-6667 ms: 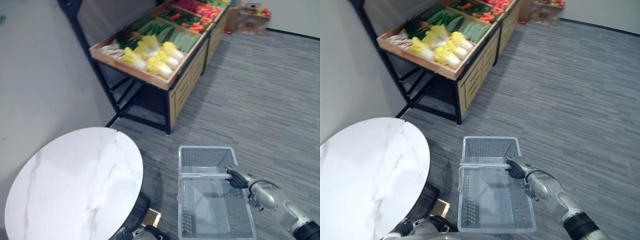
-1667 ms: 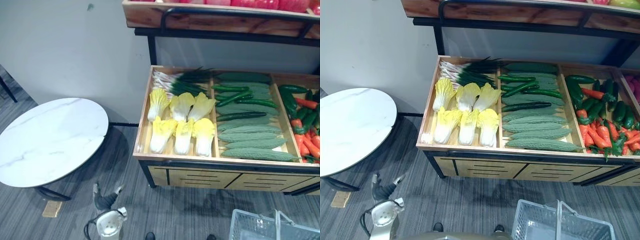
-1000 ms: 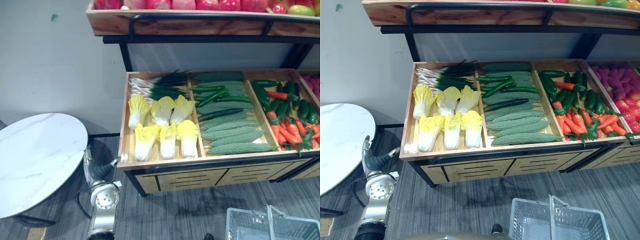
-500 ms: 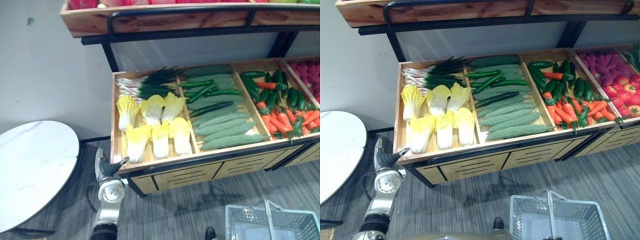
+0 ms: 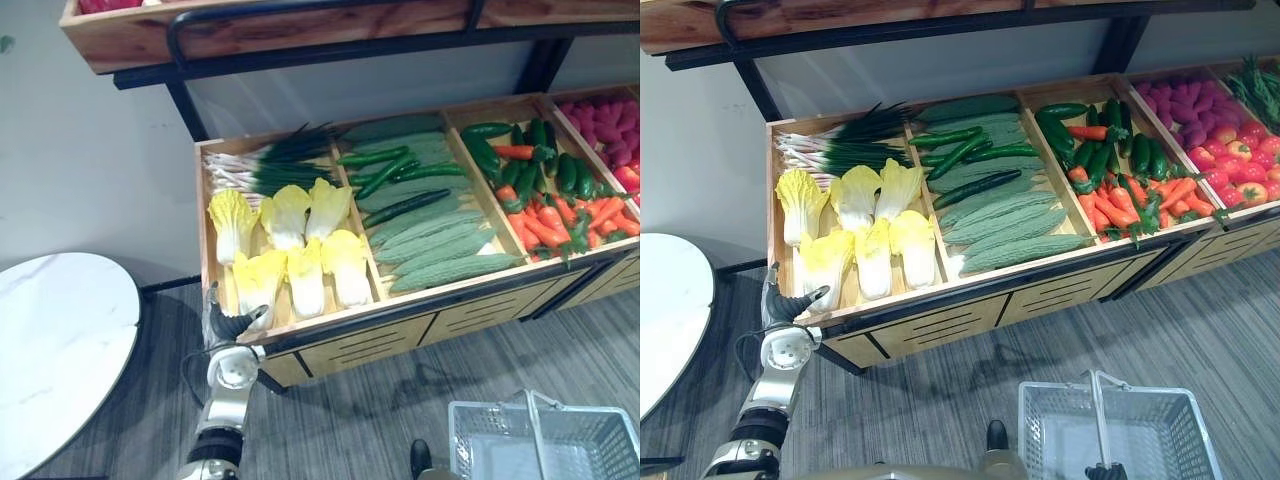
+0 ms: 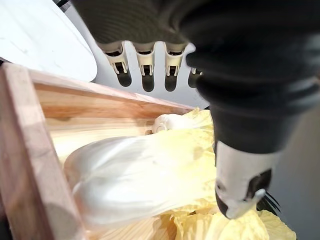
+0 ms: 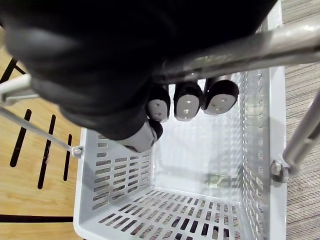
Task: Pick vegetable in the basket
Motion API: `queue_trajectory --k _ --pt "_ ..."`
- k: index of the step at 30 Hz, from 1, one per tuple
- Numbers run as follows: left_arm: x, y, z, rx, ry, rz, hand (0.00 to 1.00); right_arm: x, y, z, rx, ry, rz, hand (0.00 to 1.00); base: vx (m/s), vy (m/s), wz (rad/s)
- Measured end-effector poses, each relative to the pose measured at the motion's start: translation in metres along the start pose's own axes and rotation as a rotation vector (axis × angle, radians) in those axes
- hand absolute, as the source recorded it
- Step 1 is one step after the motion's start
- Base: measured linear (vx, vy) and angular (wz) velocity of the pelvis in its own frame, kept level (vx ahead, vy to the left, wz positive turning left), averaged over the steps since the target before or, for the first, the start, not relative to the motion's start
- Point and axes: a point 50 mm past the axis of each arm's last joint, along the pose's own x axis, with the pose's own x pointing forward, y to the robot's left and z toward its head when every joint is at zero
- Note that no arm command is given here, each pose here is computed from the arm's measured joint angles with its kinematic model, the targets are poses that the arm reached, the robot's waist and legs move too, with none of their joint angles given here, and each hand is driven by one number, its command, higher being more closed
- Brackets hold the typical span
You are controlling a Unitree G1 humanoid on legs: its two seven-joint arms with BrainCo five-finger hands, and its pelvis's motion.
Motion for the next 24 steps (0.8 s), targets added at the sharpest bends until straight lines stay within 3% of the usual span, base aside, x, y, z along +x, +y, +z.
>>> queue_trajectory --k 18,19,24 --pt "0.049 0.015 0.029 0.015 0.025 0.122 0.0 0.012 0.006 0.069 -0.002 -0.197 -0.008 1.0 -0.01 -0.019 -0.14" --pt "0.05 0.017 0.029 0.018 0.024 0.132 1.0 0.012 0.006 0.071 -0.005 -0.206 -0.007 1.0 -0.01 -0.019 -0.25" --pt "0.053 0.022 0.029 0.028 0.02 0.155 1.0 0.012 0.009 0.075 -0.021 -0.222 -0.001 1.0 -0.04 -0.022 -0.13"
